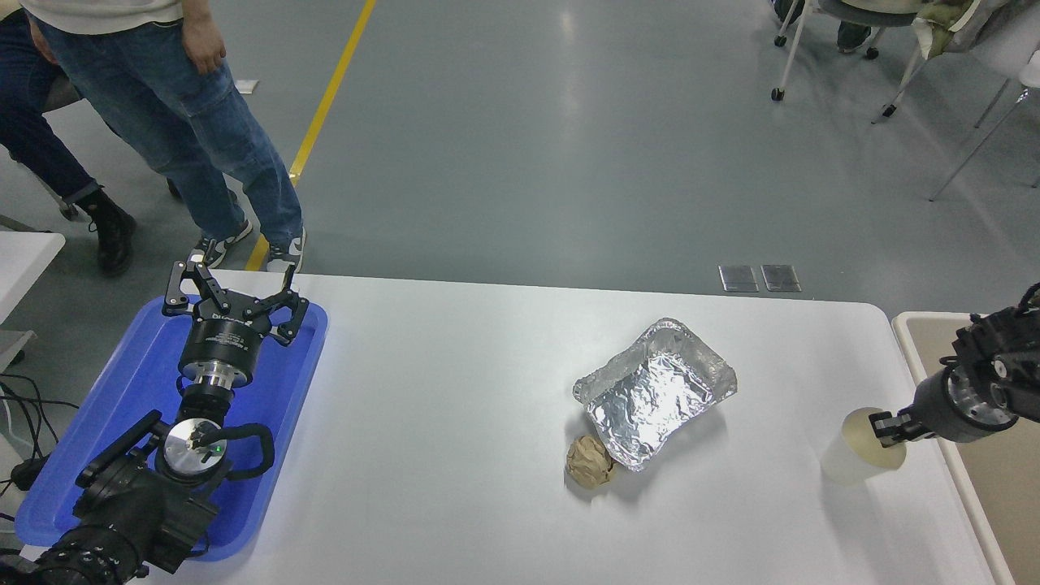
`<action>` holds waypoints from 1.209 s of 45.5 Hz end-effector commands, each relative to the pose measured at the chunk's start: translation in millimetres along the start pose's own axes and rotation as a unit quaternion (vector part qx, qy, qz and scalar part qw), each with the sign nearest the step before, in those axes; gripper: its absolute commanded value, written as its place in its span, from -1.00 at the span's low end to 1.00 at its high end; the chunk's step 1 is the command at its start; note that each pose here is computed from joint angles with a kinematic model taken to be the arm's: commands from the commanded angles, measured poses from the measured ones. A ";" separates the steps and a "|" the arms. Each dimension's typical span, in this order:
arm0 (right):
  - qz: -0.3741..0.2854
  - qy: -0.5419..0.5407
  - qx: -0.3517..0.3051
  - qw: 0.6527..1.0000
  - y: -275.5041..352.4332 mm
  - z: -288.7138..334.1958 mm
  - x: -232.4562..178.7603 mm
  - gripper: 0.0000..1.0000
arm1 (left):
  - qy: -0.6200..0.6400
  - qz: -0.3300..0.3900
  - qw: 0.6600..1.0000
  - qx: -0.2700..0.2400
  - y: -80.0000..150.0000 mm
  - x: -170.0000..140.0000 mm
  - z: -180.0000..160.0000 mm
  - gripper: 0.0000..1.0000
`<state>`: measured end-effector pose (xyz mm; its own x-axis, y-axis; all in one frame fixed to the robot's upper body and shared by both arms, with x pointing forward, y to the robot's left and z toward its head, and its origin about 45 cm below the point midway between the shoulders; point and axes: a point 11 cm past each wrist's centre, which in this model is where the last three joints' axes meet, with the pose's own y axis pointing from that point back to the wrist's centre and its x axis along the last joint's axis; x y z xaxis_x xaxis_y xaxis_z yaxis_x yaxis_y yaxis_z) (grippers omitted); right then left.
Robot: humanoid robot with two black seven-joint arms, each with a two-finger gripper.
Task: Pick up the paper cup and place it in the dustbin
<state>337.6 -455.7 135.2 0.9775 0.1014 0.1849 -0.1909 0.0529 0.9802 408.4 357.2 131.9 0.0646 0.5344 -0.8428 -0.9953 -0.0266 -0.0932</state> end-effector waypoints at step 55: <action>0.025 -0.033 -0.013 0.999 277.9 -16.1 48.5 -1.00 | 0.000 -0.001 1.000 0.002 -0.2 -0.5 -0.5 1.00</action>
<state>331.7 -422.2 396.8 0.9771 0.0371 0.2097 -0.2117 0.0629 0.9753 408.5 356.6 131.7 0.0658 0.5353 -0.8421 -0.9956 -0.0214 -0.0914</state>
